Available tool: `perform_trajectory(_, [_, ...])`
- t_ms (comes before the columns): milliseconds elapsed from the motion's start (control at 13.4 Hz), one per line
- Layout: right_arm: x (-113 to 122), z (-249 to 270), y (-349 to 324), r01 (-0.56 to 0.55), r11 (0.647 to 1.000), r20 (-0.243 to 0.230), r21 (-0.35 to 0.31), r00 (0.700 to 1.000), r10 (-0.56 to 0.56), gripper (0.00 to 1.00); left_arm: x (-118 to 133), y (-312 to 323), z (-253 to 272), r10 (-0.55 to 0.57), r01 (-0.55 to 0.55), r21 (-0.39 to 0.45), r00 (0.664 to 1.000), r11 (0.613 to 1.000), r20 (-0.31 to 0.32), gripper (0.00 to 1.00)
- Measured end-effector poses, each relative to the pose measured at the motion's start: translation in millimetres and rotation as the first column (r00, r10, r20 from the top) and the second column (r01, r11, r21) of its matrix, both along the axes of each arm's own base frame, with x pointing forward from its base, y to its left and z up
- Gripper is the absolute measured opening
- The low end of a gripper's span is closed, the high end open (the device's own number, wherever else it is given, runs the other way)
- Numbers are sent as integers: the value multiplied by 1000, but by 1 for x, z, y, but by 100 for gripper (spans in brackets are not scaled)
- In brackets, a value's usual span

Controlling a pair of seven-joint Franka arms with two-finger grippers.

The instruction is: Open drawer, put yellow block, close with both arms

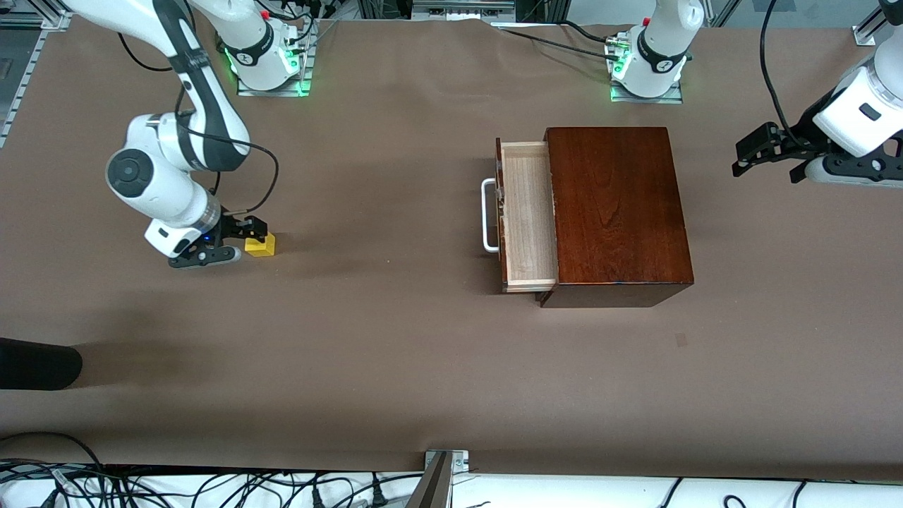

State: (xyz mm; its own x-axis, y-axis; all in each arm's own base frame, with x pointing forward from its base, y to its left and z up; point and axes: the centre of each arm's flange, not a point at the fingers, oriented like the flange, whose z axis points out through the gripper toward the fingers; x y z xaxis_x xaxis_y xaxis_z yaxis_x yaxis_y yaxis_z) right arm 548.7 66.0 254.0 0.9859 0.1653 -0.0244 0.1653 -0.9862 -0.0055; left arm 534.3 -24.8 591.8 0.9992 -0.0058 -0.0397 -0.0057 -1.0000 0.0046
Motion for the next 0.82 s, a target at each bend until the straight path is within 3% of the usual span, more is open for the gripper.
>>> perform_trajectory(224, [-5, -25, 1, 2, 1000, -1, -2, 1000, -2, 100, -1, 3, 3, 18, -18, 44, 1000, 999, 13, 100])
perform_trajectory(671, [-30, -70, -4, 23, 1000, -9, -9, 1000, -23, 96, 0, 2, 4, 17, -18, 43, 1000, 999, 21, 100])
perform_trajectory(746, [-30, -72, -4, 26, 1000, -10, -10, 1000, -26, 89, 0, 1, 4, 14, -15, 43, 1000, 999, 21, 100])
perform_trajectory(820, [-30, -73, -4, 29, 1000, -10, -10, 1000, -29, 75, 0, 0, 4, 12, -13, 43, 1000, 999, 21, 100])
